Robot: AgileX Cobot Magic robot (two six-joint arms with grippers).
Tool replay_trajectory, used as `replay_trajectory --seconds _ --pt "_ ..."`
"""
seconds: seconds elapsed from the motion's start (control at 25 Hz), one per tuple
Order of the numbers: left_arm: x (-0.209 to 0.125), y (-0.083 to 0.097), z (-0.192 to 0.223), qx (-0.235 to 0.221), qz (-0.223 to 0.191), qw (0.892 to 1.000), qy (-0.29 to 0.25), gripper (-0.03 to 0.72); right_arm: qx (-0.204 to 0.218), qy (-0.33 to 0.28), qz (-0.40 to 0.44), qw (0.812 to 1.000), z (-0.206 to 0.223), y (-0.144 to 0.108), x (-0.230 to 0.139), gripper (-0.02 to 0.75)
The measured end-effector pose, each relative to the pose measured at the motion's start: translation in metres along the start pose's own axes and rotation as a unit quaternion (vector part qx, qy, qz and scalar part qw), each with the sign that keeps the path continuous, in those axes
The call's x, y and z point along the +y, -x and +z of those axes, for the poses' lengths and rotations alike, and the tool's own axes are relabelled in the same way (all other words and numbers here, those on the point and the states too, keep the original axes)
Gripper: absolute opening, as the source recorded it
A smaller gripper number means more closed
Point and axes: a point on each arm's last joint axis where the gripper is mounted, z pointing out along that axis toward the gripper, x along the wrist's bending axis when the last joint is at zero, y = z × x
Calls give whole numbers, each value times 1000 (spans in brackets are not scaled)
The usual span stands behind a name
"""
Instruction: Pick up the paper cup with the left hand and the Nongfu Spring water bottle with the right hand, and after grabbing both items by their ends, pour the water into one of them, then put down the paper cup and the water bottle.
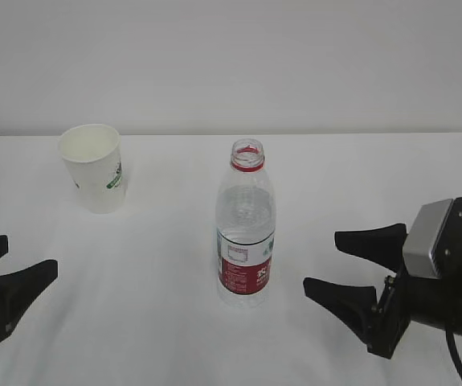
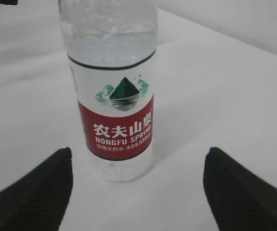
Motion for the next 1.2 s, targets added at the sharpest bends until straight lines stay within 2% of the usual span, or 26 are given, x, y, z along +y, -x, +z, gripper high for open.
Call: replay_trajectory --seconds 0.32,0.76,1.2 --pt "0 0 0 0 0 1000 0 602 15 14 -23 1000 14 10 6 643" --pt "0 0 0 2 -1 1000 0 594 57 20 -58 996 52 8 13 643" --pt "0 -2 0 13 -6 1000 2 591 57 16 -77 995 64 14 21 643"
